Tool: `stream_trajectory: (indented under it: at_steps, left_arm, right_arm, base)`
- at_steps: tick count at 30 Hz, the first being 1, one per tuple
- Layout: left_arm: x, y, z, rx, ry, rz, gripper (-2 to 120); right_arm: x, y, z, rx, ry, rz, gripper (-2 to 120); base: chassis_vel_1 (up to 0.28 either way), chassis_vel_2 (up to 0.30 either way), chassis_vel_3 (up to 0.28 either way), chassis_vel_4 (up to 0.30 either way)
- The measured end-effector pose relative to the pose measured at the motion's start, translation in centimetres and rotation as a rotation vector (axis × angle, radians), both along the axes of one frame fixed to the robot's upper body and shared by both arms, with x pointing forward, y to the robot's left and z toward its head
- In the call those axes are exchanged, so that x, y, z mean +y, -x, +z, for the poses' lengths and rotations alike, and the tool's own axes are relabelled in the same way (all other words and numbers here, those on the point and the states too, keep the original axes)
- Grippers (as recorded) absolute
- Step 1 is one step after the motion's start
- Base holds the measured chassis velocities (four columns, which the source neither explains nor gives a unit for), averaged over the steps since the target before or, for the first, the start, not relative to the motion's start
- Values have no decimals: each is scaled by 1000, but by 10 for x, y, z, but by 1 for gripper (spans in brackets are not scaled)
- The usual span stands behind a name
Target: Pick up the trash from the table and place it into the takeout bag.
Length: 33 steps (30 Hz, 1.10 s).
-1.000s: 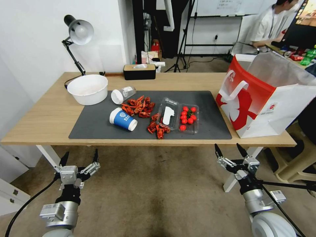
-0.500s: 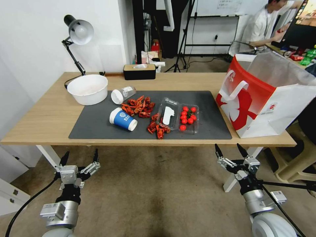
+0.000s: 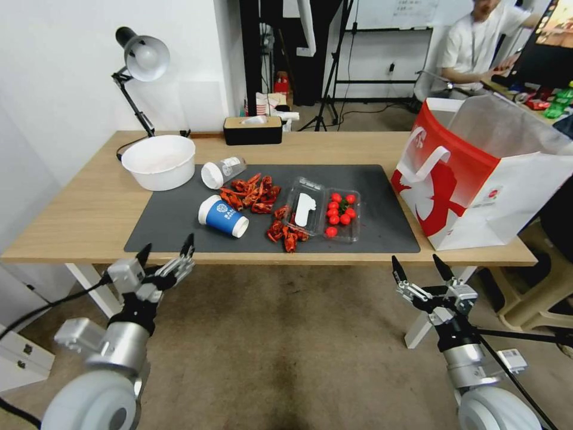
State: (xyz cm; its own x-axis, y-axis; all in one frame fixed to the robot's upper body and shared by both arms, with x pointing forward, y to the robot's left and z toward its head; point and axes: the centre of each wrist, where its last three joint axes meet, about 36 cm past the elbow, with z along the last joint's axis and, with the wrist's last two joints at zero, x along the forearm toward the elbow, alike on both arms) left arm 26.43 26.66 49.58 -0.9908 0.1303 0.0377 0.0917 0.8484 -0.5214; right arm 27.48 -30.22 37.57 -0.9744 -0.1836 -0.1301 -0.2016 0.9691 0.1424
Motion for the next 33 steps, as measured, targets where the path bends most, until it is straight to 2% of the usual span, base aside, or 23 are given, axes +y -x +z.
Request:
stream_trajectory:
  at_steps: [1,2,4,7,9,12,13,15,16,19,20,22,24,25,28,30,33]
  left_arm:
    - [-1,1,14,43,90,-37,100]
    - [-1,1,14,43,90,-37,100]
    - [-1,-2,29,87,169,-93,100]
    - [0,-7,35,111,194,-114,100]
    - [4,-21,39,150,212,-136,100]
    - [11,-45,41,184,184,-137,100]
    - [11,-45,41,184,184,-137,100]
    - [18,-70,52,225,127,-136,100]
    - [18,-70,52,225,127,-136,100]
    - [24,-100,72,302,30,-152,100]
    - [24,-100,72,302,30,-152,100]
    - [21,-118,79,386,-32,-171,100]
    - [19,-122,79,407,-43,-174,100]
    - [15,-132,79,450,-69,-176,100]
    - [10,-144,79,487,-72,-176,100]
    - [6,-166,82,529,-47,-174,100]
    - [3,-179,85,543,-24,-173,100]
  right_arm:
    - [1,-4,1,0,5,13,100]
    - [1,-4,1,0,5,13,100]
    - [-1,-8,3,2,16,22,100]
    - [-2,-8,3,2,20,23,100]
    - [-3,-6,4,5,21,21,100]
    - [-3,-1,8,2,21,13,100]
    - [-3,-1,8,2,21,13,100]
    - [-2,1,11,-3,23,3,100]
    - [-2,1,11,-3,23,3,100]
    - [0,4,13,-3,27,-9,100]
    - [0,4,13,-3,27,-9,100]
    - [2,6,14,-5,32,-19,100]
    - [2,6,14,-5,34,-22,100]
    - [3,7,14,-6,39,-29,100]
    - [1,7,16,-9,48,-37,100]
    - [-2,8,17,-10,58,-50,100]
    - [-3,8,17,-11,62,-56,100]
  base:
    - [0,0,0,0]
    - [0,0,0,0]
    - [0,0,0,0]
    - [0,0,0,0]
    - [0,0,0,0]
    - [0,0,0,0]
    - [0,0,0,0]
    - [0,0,0,0]
    - [0,0,0,0]
    - [0,0,0,0]
    - [0,0,0,0]
    - [0,0,0,0]
    - [0,0,0,0]
    - [0,0,0,0]
    - [0,0,0,0]
    - [0,0,0,0]
    - [0,0,0,0]
